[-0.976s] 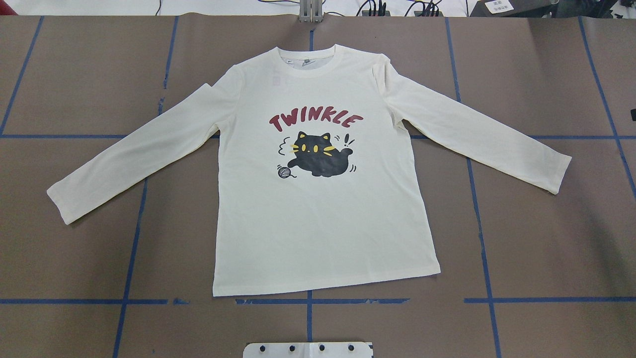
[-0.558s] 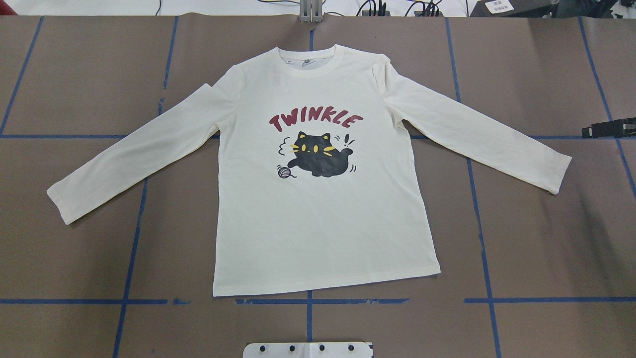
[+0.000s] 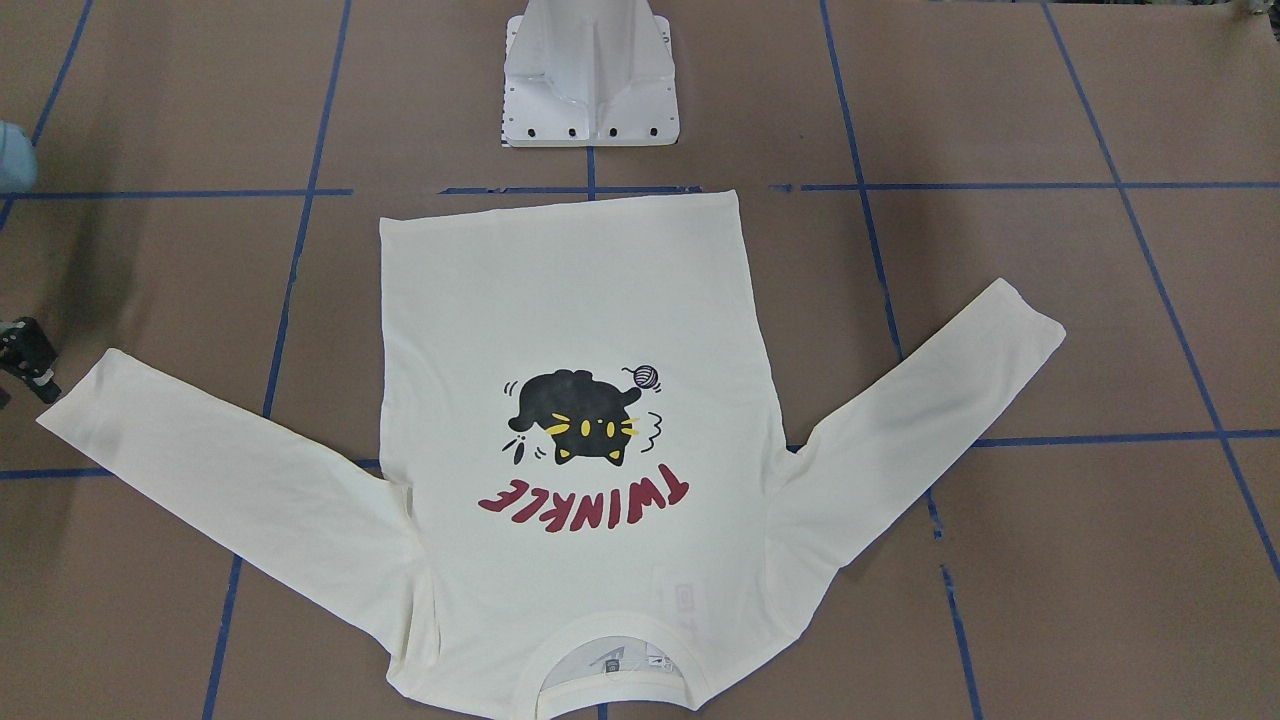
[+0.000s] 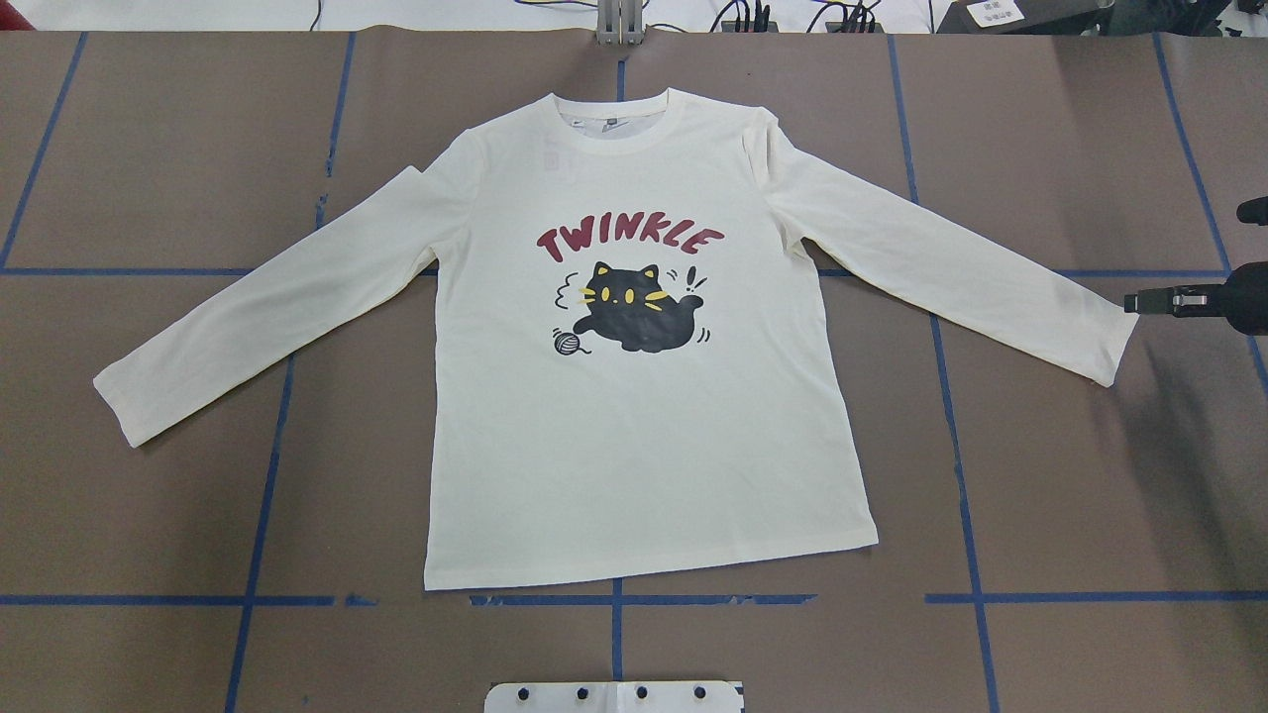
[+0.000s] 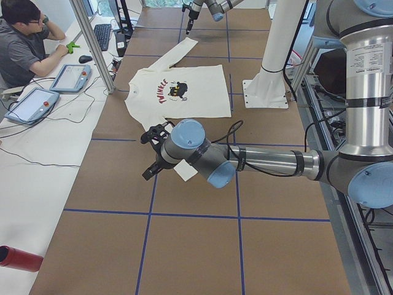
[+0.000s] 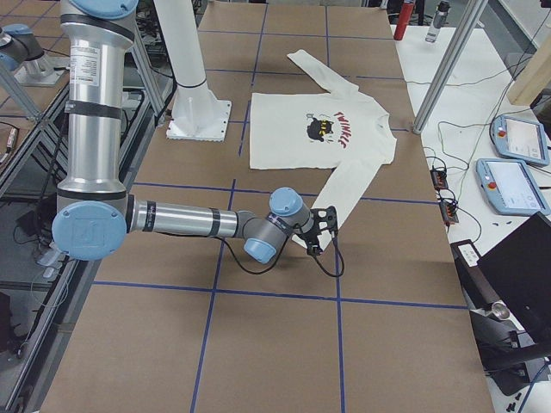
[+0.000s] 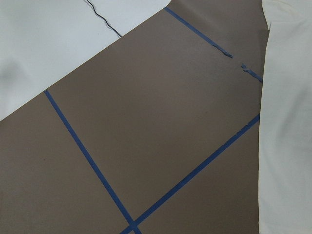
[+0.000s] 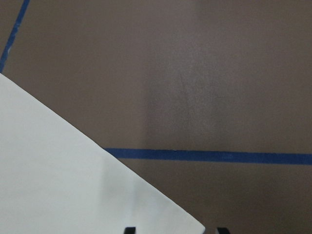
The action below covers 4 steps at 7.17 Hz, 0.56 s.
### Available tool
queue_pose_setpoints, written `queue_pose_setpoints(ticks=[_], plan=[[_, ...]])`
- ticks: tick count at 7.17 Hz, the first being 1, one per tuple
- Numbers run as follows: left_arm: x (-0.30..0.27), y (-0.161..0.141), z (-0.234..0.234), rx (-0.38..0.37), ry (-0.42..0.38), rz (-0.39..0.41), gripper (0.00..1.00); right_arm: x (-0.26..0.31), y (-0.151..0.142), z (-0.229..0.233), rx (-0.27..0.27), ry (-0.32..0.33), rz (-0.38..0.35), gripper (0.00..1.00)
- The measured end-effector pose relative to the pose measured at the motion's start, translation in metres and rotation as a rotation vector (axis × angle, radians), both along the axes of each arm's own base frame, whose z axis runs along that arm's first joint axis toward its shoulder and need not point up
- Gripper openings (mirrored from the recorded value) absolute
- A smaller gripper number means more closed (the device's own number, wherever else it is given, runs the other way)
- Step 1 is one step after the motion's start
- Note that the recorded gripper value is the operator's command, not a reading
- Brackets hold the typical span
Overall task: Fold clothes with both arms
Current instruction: 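Grasp the cuff of the sleeve nearest the right gripper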
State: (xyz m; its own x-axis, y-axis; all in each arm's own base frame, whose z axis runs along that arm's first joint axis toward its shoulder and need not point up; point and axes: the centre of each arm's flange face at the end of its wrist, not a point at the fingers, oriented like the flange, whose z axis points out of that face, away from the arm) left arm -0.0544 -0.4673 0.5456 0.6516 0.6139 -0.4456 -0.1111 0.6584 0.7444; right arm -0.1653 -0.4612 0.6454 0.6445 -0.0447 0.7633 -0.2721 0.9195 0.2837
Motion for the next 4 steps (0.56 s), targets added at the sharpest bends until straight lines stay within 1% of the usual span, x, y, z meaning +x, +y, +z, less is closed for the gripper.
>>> queue_pose_setpoints(ticks=[2,3,4], plan=[[0.0,0.0,-0.001,0.002,0.0,0.0,1.0,-0.013,0.003,0.012,-0.006,0.029,-0.002,0.58],[0.0,0.001,-0.002,0.004,0.0,0.0,1.0,-0.017,0.001,0.017,-0.009,0.039,0.0,0.58],[0.0,0.001,-0.003,0.005,0.0,-0.001,1.0,-0.021,-0.005,0.021,-0.012,0.045,0.001,0.56]])
